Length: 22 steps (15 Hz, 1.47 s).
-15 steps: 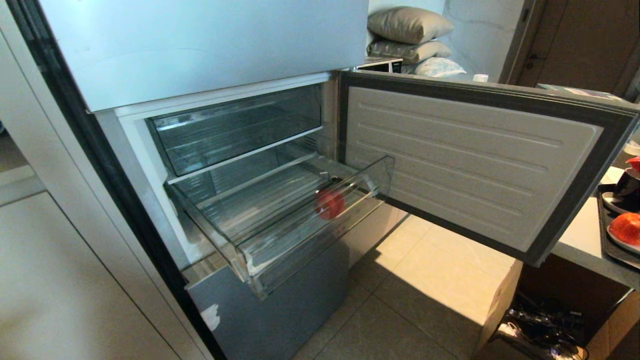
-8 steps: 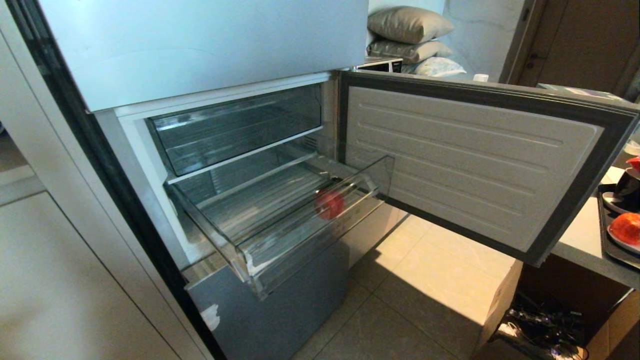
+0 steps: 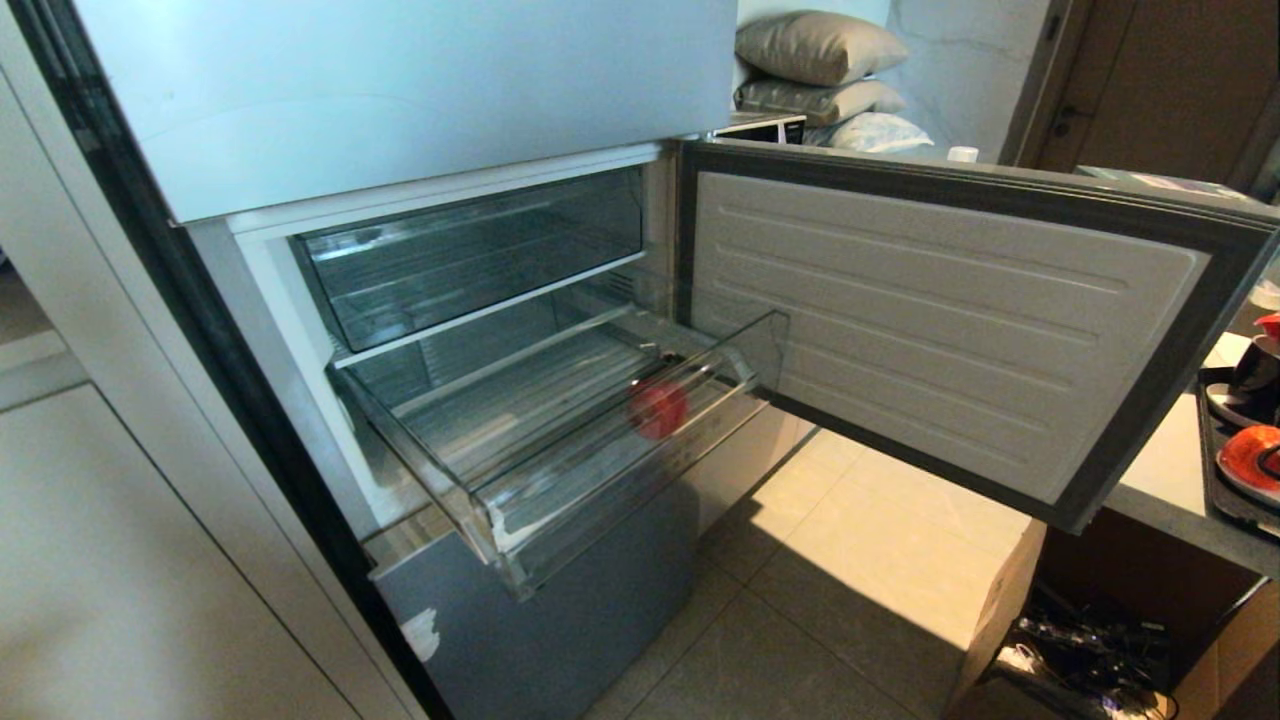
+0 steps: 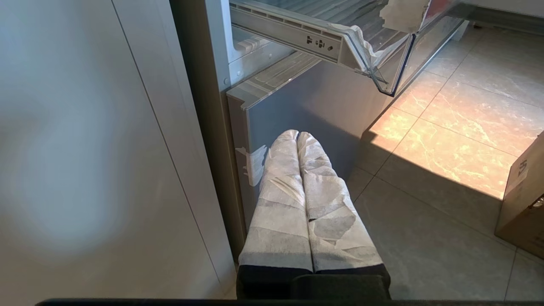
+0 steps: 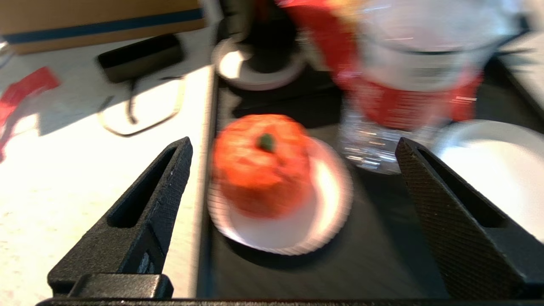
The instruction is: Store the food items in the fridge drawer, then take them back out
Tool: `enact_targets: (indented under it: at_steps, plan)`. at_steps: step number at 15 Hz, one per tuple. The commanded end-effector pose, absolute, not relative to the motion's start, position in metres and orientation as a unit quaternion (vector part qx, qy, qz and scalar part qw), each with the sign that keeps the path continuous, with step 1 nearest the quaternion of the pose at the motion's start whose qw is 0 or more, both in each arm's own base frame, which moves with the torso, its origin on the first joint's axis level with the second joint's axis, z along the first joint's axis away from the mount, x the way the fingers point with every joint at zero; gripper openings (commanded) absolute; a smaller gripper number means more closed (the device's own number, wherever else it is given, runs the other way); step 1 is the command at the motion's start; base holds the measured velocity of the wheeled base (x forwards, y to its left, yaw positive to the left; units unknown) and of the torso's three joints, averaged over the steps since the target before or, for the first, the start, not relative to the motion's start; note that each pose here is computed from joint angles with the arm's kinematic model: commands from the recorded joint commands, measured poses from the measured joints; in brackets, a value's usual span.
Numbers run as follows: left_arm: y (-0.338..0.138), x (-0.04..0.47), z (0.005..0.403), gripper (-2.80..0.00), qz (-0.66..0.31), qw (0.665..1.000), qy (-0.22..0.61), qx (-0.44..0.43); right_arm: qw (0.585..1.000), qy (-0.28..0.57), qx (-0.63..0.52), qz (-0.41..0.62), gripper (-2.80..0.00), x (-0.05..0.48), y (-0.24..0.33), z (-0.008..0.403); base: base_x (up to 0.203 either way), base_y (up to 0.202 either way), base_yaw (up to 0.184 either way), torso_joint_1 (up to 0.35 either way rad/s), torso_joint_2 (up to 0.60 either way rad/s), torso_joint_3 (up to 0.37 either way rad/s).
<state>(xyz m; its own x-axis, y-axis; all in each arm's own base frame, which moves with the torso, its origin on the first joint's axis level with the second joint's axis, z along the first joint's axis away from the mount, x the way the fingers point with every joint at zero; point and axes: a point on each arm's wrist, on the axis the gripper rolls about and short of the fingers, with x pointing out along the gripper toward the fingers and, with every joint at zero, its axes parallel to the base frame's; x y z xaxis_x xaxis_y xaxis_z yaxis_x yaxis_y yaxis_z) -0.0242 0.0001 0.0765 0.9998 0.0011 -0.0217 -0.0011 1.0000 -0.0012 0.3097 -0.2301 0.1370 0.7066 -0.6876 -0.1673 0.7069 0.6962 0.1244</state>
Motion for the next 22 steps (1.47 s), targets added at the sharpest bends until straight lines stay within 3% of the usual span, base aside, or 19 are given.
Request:
enact_targets:
  at_steps: [1, 19, 20, 22]
  plan:
    - [0.0, -0.024, 0.076, -2.8, 0.001, 1.0, 0.01, -0.001, 0.921, 0.062, 0.09, -0.374, 0.0, 0.326, -0.233, 0.123, 0.0, 0.0, 0.0, 0.0, 0.0, 0.0]
    - [0.0, -0.024, 0.076, -2.8, 0.001, 1.0, 0.009, -0.001, 0.918, 0.09, 0.093, -0.375, 0.0, 0.358, -0.255, 0.079, 0.0, 0.0, 0.0, 0.0, 0.0, 0.0]
    - [0.0, -0.024, 0.076, -2.8, 0.001, 1.0, 0.01, -0.001, 0.918, 0.09, 0.093, -0.375, -2.8, 0.359, -0.256, 0.078, 0.0, 0.0, 0.0, 0.0, 0.0, 0.0]
    - [0.0, -0.024, 0.076, -2.8, 0.001, 1.0, 0.01, -0.001, 0.919, 0.093, 0.088, -0.374, -2.8, 0.359, -0.256, 0.077, 0.0, 0.0, 0.0, 0.0, 0.0, 0.0]
